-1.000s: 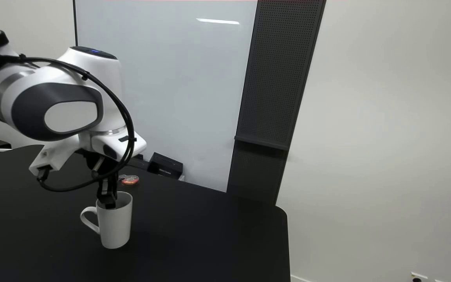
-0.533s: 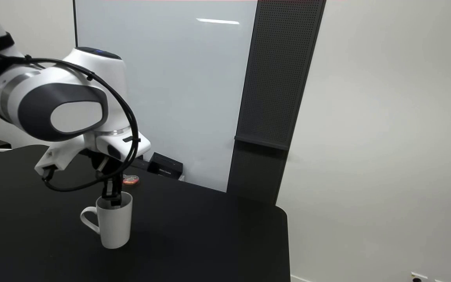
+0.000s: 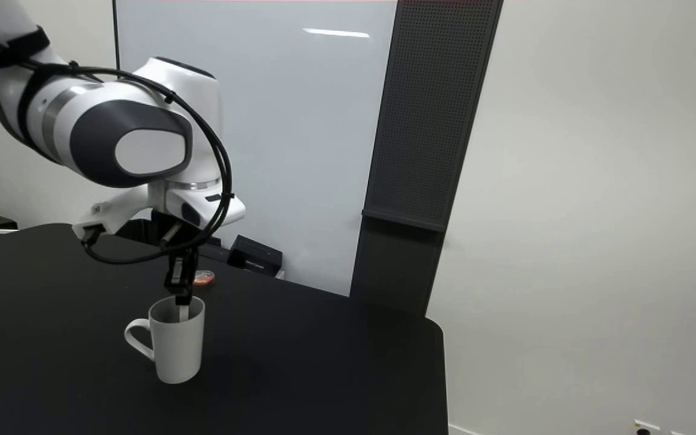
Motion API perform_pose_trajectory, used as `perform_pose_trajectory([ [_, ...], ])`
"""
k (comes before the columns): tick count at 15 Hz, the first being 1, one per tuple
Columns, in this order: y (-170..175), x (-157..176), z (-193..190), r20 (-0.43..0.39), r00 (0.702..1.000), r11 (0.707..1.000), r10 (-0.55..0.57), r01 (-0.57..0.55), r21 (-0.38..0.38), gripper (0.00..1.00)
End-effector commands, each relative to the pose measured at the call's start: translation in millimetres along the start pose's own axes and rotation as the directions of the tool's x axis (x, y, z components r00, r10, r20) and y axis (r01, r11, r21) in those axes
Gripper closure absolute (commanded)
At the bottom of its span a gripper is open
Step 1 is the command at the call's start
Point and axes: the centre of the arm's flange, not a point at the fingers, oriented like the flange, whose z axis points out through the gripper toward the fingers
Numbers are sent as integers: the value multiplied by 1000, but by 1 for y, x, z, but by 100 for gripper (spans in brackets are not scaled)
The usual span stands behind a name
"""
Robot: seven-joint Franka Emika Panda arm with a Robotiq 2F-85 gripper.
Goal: Take the spoon out of the cup and put it on the table
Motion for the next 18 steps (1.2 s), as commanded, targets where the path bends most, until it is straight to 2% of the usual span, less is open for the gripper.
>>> perform_pose_trajectory([
  [1, -23, 2, -18, 11, 999, 999, 40, -40, -11, 99],
  [7, -50, -11, -66, -102, 995, 999, -10, 14, 36, 99],
  [11, -65, -28, -111, -131, 991, 997, -23, 34, 76, 99],
  [14, -64, -51, -147, -98, 993, 994, -70, 78, 75, 99],
  [18, -50, -92, -168, 18, 979, 973, -205, 202, 116, 99],
])
